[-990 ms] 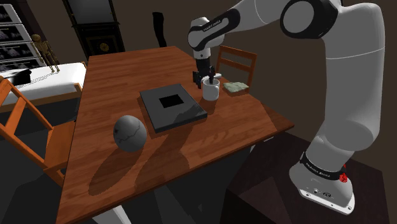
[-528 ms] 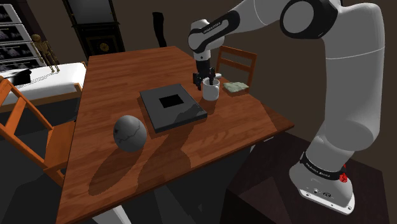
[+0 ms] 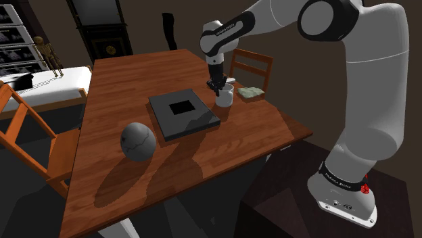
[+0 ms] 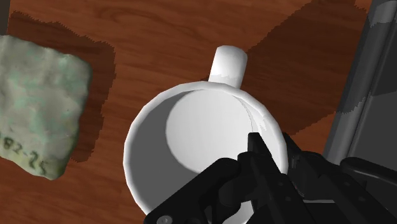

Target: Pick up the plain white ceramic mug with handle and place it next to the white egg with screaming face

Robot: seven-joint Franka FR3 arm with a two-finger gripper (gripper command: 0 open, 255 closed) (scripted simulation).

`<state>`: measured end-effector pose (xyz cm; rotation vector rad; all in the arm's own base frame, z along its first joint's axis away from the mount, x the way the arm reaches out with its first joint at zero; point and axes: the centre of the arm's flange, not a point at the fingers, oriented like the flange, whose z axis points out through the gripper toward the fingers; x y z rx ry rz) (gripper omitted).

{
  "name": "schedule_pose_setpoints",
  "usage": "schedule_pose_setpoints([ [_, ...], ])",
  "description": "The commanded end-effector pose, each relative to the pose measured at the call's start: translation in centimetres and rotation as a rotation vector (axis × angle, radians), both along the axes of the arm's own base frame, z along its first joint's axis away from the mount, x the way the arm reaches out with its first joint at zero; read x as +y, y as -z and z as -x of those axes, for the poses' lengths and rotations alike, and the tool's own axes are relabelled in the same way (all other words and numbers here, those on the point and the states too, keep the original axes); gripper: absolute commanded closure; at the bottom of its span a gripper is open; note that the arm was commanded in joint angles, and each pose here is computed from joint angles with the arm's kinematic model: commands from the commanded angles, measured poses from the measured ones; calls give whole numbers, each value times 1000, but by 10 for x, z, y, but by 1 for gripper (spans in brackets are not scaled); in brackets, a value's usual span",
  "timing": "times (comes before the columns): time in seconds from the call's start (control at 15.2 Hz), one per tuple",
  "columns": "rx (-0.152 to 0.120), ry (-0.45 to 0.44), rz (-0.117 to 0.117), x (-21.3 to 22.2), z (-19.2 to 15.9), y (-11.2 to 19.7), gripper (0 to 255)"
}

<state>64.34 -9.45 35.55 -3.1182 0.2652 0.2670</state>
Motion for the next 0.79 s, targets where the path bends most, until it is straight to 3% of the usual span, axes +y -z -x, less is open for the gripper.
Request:
schedule_pose_setpoints([
  [0.0,0,0,0,0,0,0,255],
  [0.2,0,0,0,0,0,0,255],
  [0.73,0,0,0,0,0,-42,255],
])
